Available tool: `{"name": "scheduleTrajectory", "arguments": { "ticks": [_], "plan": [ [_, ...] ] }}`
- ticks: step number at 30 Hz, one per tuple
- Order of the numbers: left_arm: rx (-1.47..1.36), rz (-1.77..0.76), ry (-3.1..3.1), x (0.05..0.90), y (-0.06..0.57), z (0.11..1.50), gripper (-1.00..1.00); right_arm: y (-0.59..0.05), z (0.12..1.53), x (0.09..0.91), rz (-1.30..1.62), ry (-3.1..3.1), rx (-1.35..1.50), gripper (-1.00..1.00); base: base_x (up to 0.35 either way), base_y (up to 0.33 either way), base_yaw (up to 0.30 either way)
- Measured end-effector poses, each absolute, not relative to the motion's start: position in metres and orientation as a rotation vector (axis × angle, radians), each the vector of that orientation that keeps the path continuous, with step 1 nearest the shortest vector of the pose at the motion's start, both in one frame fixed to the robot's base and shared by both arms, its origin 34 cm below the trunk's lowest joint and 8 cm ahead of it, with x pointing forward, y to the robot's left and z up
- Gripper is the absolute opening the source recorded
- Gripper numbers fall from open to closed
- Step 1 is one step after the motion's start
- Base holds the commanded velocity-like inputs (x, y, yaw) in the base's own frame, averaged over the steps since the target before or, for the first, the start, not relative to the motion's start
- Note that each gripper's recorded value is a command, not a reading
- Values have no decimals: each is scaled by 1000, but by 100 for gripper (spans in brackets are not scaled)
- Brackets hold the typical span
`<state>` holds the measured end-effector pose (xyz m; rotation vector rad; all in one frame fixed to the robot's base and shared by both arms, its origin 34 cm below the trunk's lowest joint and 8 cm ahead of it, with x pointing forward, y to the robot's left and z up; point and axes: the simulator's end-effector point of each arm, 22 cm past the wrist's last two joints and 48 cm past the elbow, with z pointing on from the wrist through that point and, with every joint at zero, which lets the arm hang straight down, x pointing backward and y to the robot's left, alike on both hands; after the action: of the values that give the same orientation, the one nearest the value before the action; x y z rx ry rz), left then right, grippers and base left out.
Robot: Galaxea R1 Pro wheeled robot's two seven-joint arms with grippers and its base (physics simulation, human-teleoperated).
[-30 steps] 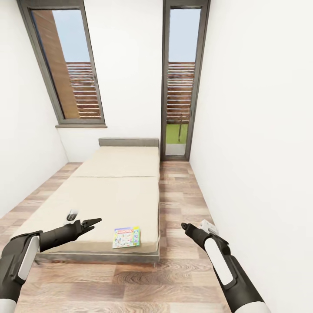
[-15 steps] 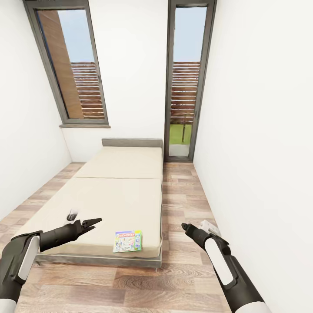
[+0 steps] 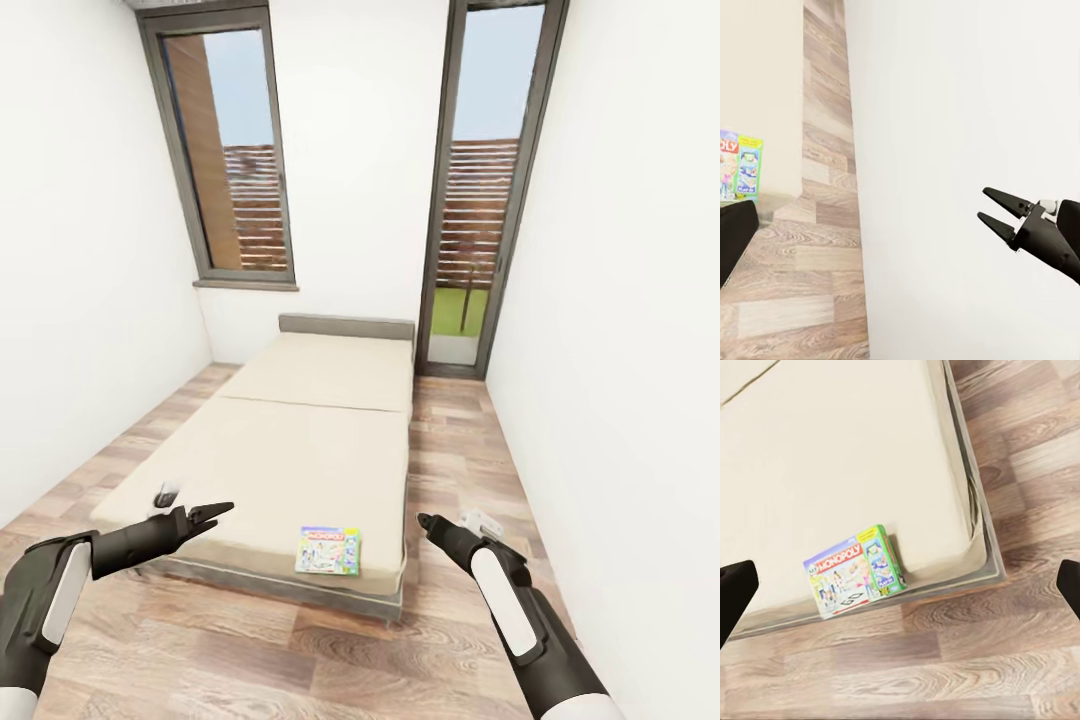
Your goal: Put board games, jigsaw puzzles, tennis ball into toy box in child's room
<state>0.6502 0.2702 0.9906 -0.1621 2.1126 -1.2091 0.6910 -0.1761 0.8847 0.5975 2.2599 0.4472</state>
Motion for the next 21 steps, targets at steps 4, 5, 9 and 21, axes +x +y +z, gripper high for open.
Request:
{"name": "scheduleTrajectory", "arguments": {
  "ticks": [4,5,9,21],
  "plan": [
    [-164,-1213,2113,651,267,986,100,-176,881,692,448,2258,597,100,0,0,147],
    [-165,-1215,2113,652,266,984,100,-176,880,693,448,2258,597,100,0,0,62],
    [-164,-1217,2113,653,265,980,100,-176,876,694,448,2257,598,100,0,0,29],
    [-162,-1225,2113,655,260,965,100,-178,864,697,449,2252,606,100,0,0,3]
  ]
}}
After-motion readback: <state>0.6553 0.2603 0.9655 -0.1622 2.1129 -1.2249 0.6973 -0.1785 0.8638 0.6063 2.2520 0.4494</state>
